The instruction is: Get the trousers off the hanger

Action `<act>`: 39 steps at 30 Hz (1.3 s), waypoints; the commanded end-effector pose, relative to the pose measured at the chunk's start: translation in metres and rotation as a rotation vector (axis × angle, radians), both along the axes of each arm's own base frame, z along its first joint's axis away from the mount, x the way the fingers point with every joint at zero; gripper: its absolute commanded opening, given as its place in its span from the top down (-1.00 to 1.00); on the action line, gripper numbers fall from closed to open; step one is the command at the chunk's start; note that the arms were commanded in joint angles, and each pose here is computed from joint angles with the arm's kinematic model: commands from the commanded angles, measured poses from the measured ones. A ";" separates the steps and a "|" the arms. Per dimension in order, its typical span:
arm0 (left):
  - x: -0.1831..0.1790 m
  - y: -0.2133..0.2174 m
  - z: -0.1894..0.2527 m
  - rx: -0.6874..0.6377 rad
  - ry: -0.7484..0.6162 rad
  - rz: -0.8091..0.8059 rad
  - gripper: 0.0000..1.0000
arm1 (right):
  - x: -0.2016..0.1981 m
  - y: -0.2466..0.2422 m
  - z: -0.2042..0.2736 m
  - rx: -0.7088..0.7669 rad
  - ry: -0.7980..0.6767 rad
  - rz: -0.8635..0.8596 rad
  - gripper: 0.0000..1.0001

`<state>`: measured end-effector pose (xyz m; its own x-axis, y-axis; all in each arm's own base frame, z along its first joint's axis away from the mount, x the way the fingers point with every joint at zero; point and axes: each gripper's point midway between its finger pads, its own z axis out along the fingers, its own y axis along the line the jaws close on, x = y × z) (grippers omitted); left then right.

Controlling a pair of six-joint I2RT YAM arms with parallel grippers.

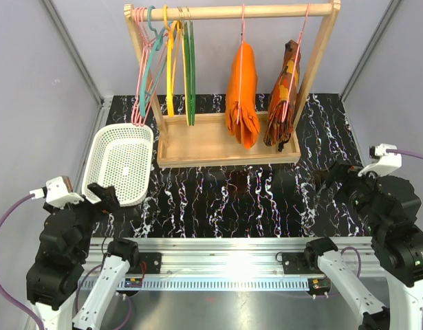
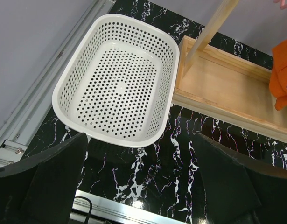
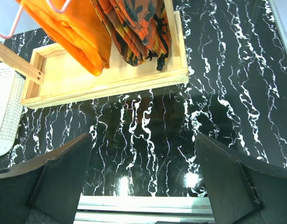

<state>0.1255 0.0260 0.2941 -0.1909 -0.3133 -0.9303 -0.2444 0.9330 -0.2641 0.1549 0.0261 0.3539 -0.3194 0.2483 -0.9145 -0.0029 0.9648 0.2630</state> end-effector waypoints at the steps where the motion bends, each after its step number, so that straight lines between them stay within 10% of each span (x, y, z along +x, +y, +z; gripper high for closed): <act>1: 0.007 -0.008 0.013 -0.012 -0.059 -0.042 -0.98 | 0.008 0.016 0.029 0.012 -0.085 0.090 -0.99; 16: 0.010 -0.037 0.026 -0.067 -0.059 -0.189 -0.98 | 0.076 0.115 0.149 0.190 -0.198 0.505 -0.99; 26: 0.000 -0.045 0.032 -0.093 -0.067 -0.241 -0.98 | 0.172 0.129 0.166 0.166 -0.113 0.385 -0.99; 39: -0.005 -0.062 0.042 -0.118 -0.057 -0.334 -0.98 | 0.236 0.172 0.116 -0.233 -0.087 0.069 -0.88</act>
